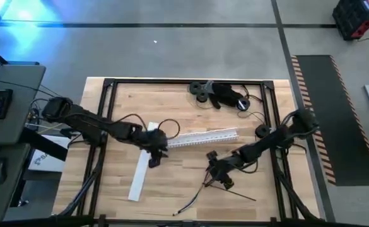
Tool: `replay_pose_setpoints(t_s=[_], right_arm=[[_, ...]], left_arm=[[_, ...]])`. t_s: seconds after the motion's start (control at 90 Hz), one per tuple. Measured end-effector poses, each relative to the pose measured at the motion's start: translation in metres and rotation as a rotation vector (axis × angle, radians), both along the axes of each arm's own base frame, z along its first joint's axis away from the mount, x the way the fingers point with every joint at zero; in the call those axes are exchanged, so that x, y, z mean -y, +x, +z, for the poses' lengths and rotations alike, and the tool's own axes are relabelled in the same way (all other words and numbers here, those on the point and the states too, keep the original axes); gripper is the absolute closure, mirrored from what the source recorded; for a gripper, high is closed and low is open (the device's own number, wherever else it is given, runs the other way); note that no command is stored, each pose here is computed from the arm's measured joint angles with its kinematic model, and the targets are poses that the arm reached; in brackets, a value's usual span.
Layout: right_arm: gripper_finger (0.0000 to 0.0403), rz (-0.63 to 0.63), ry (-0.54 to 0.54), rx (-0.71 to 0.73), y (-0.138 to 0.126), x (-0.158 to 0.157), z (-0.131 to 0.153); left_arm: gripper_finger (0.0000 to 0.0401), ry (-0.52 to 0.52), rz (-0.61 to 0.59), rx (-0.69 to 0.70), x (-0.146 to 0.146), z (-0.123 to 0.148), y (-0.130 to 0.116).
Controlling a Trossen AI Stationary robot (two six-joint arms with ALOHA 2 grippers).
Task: Ziptie cables
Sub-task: Put the zip tied cable wires to the white cable duct
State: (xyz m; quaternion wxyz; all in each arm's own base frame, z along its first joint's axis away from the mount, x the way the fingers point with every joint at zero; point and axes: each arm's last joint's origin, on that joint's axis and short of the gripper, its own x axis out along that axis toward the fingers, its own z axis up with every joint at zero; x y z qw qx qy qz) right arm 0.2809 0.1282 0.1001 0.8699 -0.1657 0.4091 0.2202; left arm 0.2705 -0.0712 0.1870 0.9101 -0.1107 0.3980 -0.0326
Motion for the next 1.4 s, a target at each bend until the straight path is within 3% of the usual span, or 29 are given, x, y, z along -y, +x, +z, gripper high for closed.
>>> replay_pose_setpoints(t_s=[0.1,0.211,0.3,0.6,0.744,0.811,1.022,1.2,1.4], right_arm=[[0.0260,-0.001,0.029,-0.027,0.009,0.002,-0.005],[0.0342,-0.011,0.020,-0.036,0.012,0.005,-0.006],[0.0391,-0.074,0.011,-0.029,0.013,0.006,-0.002],[0.0401,-0.375,0.132,-0.032,0.012,0.013,0.014],[0.0402,-0.408,0.135,-0.069,0.009,0.015,0.012],[0.0402,-0.414,0.143,-0.073,0.009,0.015,0.012],[0.0402,-0.416,0.146,-0.083,0.008,0.014,0.012],[0.0403,-0.412,0.142,-0.095,0.006,0.011,0.012],[0.0391,-0.384,0.129,-0.088,0.004,0.006,0.013]], left_arm=[[0.0286,0.016,-0.023,0.074,0.021,0.001,0.001],[0.0286,0.033,-0.043,0.143,0.040,-0.001,0.003],[0.0286,0.055,-0.032,0.193,0.052,-0.005,0.006],[0.0280,0.149,0.024,0.230,0.074,-0.050,0.023],[0.0254,0.136,-0.003,0.128,0.079,-0.074,0.031],[0.0244,0.177,-0.015,0.044,0.081,-0.082,0.030],[0.0238,0.250,-0.016,-0.091,0.091,-0.080,0.026],[0.0277,0.194,-0.056,-0.214,0.092,-0.084,0.016],[0.0365,0.180,-0.106,-0.261,0.097,-0.086,0.008]])
